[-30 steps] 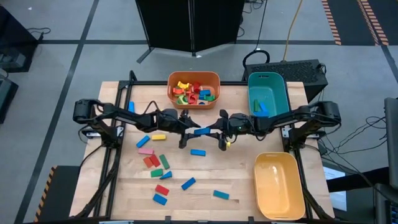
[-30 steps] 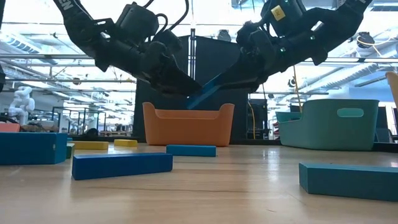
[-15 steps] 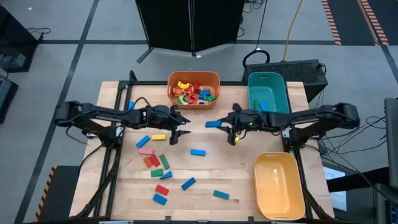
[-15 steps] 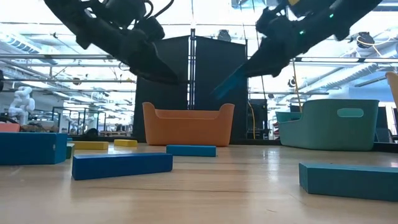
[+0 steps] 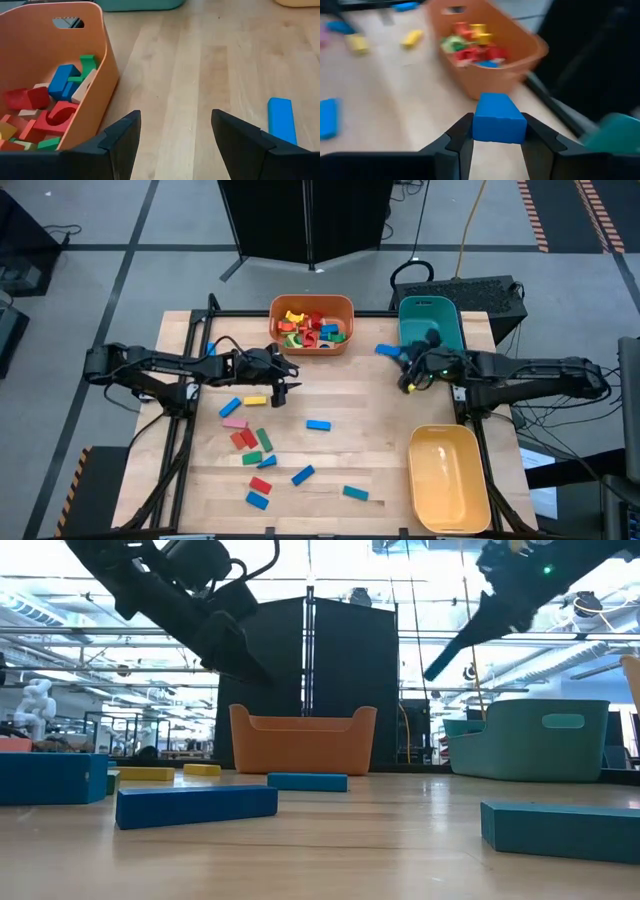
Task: Sort blocks by size
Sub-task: Put the blue rectangular block into the green bin
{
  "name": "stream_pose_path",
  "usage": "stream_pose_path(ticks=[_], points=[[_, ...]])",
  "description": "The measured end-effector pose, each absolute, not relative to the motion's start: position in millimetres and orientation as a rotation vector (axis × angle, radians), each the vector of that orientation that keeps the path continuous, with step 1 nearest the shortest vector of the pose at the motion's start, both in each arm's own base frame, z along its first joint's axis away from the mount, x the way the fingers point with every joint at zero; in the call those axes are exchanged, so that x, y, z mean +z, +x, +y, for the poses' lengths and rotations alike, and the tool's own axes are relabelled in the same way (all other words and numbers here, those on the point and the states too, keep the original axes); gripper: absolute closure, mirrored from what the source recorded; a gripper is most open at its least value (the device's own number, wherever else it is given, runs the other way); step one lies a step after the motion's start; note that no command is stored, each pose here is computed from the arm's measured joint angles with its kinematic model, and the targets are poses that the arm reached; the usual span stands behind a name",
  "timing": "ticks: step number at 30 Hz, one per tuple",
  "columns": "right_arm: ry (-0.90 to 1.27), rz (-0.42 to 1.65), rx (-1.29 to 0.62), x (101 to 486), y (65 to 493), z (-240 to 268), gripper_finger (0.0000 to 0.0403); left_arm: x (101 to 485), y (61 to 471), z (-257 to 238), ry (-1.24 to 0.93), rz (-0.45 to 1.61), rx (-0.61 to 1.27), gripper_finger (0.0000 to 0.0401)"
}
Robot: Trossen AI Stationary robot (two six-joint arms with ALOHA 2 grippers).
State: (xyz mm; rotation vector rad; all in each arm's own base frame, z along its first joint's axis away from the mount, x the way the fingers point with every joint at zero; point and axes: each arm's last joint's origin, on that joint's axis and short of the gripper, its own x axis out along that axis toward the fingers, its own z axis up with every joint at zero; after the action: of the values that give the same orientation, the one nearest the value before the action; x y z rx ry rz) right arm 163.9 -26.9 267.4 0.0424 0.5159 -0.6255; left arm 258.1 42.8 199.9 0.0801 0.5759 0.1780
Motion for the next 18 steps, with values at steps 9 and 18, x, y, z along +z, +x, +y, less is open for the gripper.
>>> stream_pose_path(ticks=[9,18], points=[[0.163,0.631,-0.935,256,133,-44,0.0282,198,256,44,0.065,0.604,0.252,0.0157],[0.253,0.76,-1.091,243,125,-56,0.027,185,241,56,0.041,0.777,0.538,0.0157]])
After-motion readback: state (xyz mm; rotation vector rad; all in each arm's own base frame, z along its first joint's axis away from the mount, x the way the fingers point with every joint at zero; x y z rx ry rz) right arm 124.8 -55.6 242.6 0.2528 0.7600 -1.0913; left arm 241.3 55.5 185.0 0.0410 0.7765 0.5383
